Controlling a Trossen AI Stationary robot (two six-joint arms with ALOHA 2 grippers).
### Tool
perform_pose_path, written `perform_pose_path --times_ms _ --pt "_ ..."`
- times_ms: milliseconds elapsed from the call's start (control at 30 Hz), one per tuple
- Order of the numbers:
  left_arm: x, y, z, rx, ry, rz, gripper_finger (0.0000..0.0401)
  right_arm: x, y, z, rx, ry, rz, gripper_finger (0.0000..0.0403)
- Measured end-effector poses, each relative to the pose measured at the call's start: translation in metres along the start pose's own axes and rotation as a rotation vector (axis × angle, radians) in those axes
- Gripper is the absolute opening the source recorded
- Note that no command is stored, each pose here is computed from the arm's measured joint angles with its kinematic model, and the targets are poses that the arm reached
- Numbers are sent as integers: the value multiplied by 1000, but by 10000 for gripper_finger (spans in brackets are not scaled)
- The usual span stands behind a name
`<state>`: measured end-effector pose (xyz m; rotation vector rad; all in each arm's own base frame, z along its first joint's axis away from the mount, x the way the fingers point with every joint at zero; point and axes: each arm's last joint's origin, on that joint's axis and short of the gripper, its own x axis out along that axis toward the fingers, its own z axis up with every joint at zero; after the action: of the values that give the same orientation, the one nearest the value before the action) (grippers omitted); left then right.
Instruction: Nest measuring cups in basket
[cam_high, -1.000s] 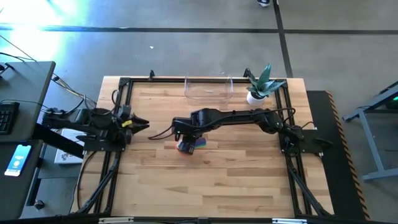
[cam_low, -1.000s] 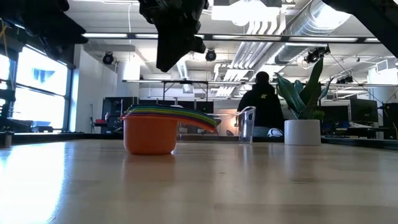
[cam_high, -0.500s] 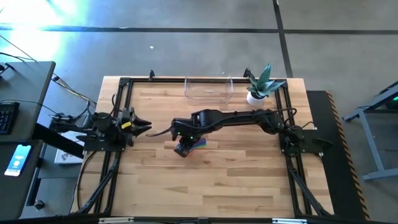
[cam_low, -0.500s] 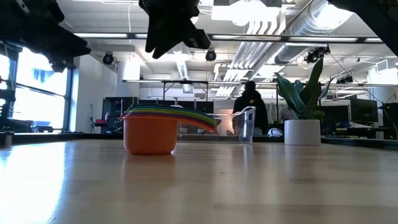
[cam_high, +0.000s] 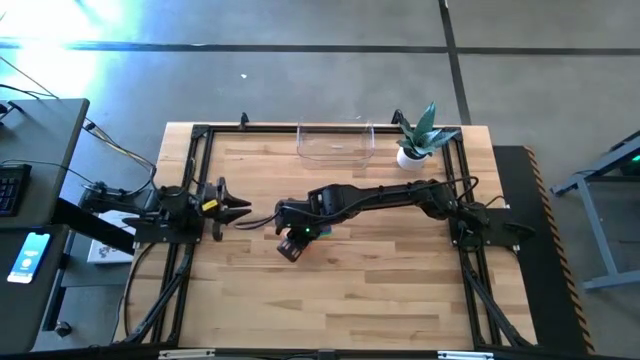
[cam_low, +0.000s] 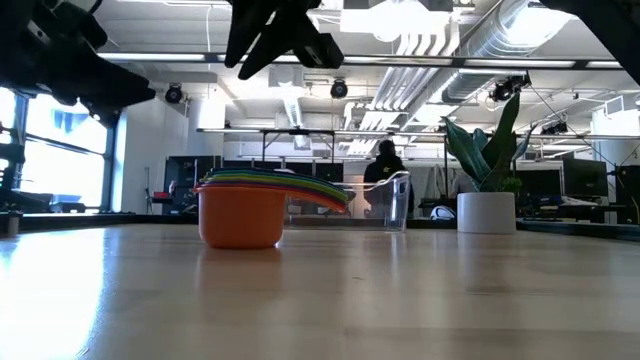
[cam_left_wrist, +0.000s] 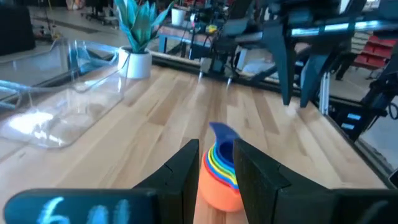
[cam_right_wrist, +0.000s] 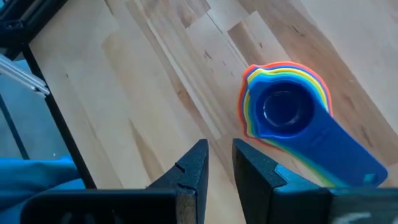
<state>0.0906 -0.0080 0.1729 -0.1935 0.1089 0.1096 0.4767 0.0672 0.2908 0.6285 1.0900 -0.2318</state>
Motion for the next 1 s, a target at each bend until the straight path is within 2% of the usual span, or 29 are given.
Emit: perform_pose_path --times_ms 333,467,733,1000 --pt "0 0 0 64 -3 4 90 0 0 2 14 -45 -20 64" --pt "0 0 0 93 0 5 90 0 -1 2 -34 -52 -39 64" --pt "0 0 0 94 0 5 90 -1 -13 3 -209 -2 -116 64" --pt "0 0 0 94 0 5 90 -5 -42 8 -494 143 -225 64"
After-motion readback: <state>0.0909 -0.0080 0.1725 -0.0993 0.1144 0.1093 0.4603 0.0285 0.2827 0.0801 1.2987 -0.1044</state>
